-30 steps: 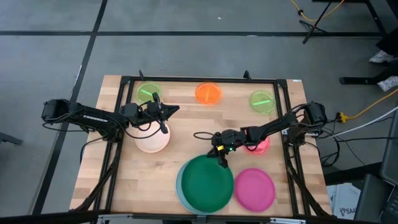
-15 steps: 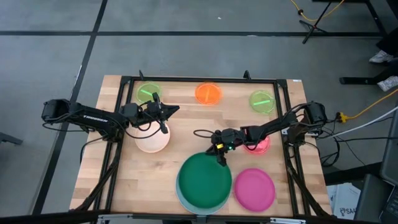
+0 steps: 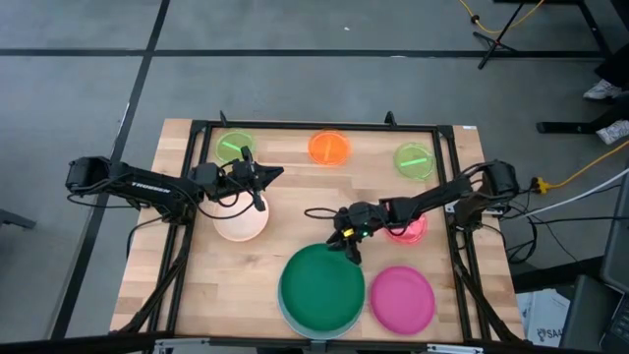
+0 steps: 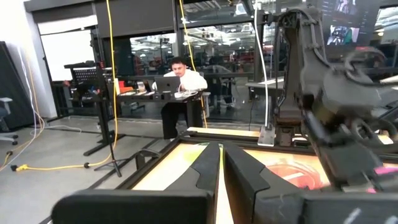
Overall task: Stack plastic plates
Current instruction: Move the stack of plates to the center of the table
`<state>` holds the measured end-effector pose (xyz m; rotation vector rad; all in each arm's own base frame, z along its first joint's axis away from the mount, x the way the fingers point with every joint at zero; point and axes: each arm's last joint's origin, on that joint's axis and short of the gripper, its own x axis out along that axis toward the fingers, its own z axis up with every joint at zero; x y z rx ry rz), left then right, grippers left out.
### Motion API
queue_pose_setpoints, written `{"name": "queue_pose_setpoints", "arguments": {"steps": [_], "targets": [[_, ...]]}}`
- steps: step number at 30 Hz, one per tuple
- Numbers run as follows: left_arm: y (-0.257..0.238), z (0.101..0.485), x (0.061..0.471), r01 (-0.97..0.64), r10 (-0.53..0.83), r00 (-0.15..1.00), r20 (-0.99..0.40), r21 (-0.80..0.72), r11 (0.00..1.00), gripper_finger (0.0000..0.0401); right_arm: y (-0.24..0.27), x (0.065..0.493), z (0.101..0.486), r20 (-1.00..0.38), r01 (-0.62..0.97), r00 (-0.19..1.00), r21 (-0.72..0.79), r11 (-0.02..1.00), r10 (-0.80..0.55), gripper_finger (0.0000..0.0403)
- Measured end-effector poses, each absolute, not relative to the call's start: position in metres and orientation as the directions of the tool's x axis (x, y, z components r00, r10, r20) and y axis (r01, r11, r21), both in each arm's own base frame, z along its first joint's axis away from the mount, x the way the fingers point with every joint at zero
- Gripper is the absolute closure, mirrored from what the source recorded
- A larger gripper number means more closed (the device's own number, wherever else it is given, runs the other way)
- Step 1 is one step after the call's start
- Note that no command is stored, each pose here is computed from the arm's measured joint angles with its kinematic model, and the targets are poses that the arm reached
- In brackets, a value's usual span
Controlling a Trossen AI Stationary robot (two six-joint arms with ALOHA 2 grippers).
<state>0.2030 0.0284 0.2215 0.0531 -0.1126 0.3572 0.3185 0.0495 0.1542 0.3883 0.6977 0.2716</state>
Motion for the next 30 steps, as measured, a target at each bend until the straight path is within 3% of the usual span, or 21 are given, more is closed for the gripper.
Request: {"name": "queue_pose_setpoints", "arguments": {"steps": [8, 12, 18, 23, 30], "targets": [[0.029, 0.221, 0.203, -0.352, 0.346, 0.931, 0.119, 0.031, 0.935, 0.0386, 0.041, 0.263, 0.203, -0.695, 0.07, 0.708, 0.247, 0.967, 0.126, 0.0292], [0.029, 0.221, 0.203, -0.352, 0.346, 0.931, 0.119, 0.03, 0.936, 0.0386, 0.041, 0.236, 0.204, -0.715, 0.167, 0.698, 0.208, 0.964, 0.033, 0.0292], [0.028, 0.222, 0.203, -0.352, 0.346, 0.931, 0.12, 0.029, 0.936, 0.0386, 0.045, 0.212, 0.174, -0.761, 0.258, 0.642, 0.331, 0.908, 0.096, 0.0292], [0.028, 0.222, 0.203, -0.352, 0.346, 0.931, 0.12, 0.029, 0.936, 0.0386, 0.054, 0.212, 0.153, -0.733, 0.24, 0.646, 0.458, 0.856, 0.211, 0.0292], [0.029, 0.222, 0.203, -0.352, 0.346, 0.93, 0.12, 0.029, 0.936, 0.0386, 0.06, 0.223, 0.134, -0.737, 0.233, 0.63, 0.481, 0.845, 0.245, 0.0292]]}}
